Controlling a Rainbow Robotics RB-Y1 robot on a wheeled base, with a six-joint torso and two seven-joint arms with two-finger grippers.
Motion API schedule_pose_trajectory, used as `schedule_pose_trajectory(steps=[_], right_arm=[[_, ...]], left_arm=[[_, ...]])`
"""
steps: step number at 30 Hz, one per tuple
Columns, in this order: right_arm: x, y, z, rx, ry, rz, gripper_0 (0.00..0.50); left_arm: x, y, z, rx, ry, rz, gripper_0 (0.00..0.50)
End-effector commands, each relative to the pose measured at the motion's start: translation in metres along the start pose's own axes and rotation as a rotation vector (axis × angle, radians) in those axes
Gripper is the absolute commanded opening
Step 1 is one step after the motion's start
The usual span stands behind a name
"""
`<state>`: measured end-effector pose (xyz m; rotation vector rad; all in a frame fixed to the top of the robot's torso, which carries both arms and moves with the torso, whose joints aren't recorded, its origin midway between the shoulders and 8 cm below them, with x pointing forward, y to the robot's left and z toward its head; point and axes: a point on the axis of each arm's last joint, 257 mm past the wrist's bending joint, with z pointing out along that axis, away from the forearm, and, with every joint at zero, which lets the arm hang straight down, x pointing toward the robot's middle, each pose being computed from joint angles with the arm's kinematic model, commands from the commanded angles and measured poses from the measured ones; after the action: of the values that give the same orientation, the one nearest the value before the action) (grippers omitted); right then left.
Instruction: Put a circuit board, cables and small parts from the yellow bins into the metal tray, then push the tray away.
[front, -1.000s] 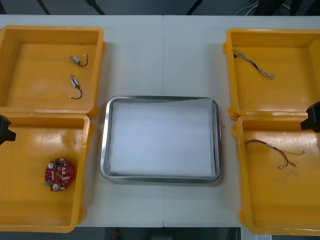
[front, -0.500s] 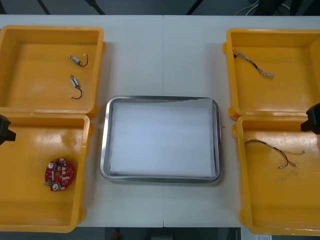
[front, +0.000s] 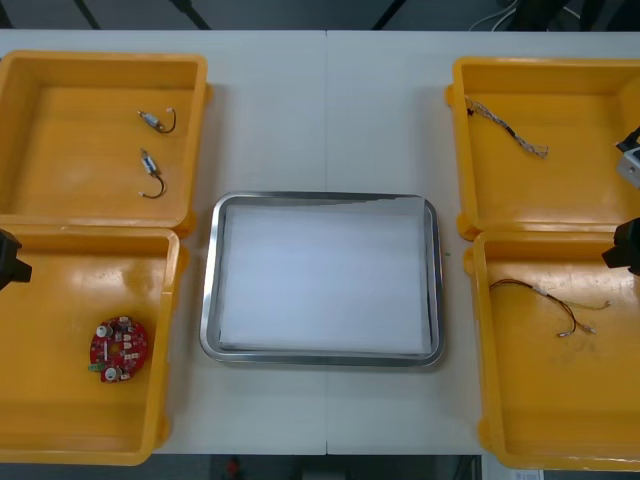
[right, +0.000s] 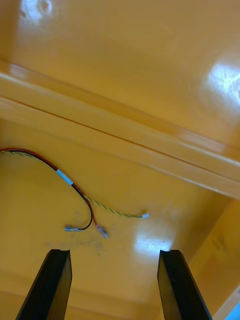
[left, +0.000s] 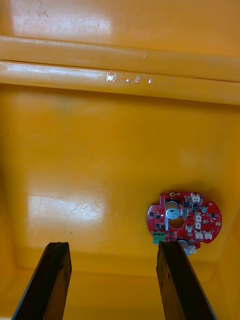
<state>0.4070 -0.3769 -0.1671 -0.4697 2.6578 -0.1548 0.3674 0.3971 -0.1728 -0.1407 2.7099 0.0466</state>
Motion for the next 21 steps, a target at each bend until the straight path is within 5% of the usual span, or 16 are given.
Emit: schedule_pose_trajectory(steps=[1, 2, 3, 11, 21], right_arm=[[0.004, 0.003, 0.000, -0.003, -0.012, -0.147, 0.500], [0.003, 0.005, 0.002, -0.009, -0.025, -0.193, 0.500], [0.002, 0.005, 0.003, -0.011, -0.030, -0.215, 0.500], [0.000, 0.018, 0.025, -0.027, -0.121, -0.444, 0.500], [0.009, 0.038, 0.063, -0.053, -0.141, -0.514, 0.500]], left_arm=[[-0.009, 0.011, -0.012, -0.043, -0.032, 0.065, 0.500], [-0.009, 0.011, -0.012, -0.043, -0.032, 0.065, 0.500], [0.009, 0.005, 0.000, -0.018, 0.009, 0.057, 0.500], [0.006, -0.001, 0.004, 0.008, -0.009, 0.040, 0.500], [0.014, -0.015, 0.019, 0.056, 0.004, -0.029, 0.500]])
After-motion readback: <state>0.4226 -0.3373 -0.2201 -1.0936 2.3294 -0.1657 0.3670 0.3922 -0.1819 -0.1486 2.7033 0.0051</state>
